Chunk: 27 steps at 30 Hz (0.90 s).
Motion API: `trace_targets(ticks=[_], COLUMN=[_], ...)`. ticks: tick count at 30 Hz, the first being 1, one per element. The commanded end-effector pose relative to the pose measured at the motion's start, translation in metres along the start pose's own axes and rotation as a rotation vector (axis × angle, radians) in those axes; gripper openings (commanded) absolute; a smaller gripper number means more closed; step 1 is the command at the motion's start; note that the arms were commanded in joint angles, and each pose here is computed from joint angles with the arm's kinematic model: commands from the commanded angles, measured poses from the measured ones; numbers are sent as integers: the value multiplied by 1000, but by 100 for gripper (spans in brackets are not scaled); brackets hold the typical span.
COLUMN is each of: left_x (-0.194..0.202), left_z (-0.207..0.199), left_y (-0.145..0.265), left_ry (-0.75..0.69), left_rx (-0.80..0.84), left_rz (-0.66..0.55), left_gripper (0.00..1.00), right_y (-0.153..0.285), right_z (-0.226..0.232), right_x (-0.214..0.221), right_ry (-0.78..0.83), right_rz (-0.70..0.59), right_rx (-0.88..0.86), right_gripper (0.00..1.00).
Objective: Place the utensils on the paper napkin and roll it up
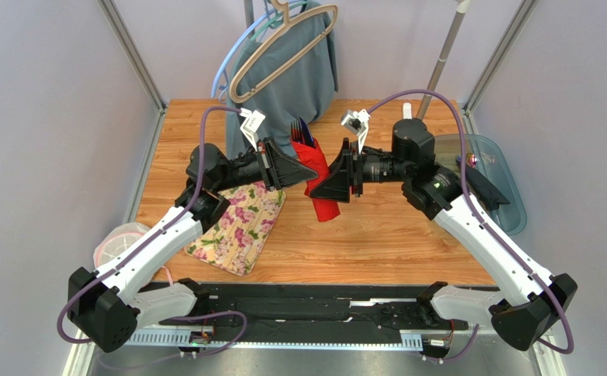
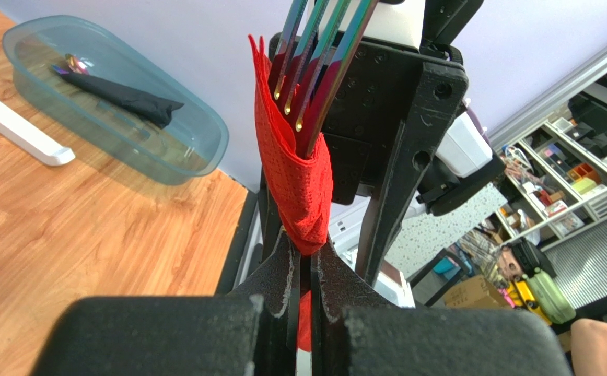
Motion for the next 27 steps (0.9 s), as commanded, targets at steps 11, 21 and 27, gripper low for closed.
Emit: trace_targets(ticks=[11,21,27], left_x=[-14,-20,-22], left_z=[-13,-15,-12], left_y=[-3,-7,-8], left_ry=[-43,-41,-30], left_rx=[34,36,24], left_rz=[-46,-62,-75], left_gripper=[0,0,0], right_y=[15,8,6], right_z=[8,5,4], right_x=[-13,-10,-14], right_ry=[-38,-130,-154], right_rz=[-45,-78,-100], right_rx=[7,-22,-24], right_gripper=[45,40,36])
Point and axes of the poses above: each gripper's point midway between its finger pads, its own y axis back along the fingers, its own z axis along the line the jaws close on, x = y × z, the point moved 5 cm from there along y, back along the fingers, and after that the axes turned 15 degrees about y, right-handed, at the moved point
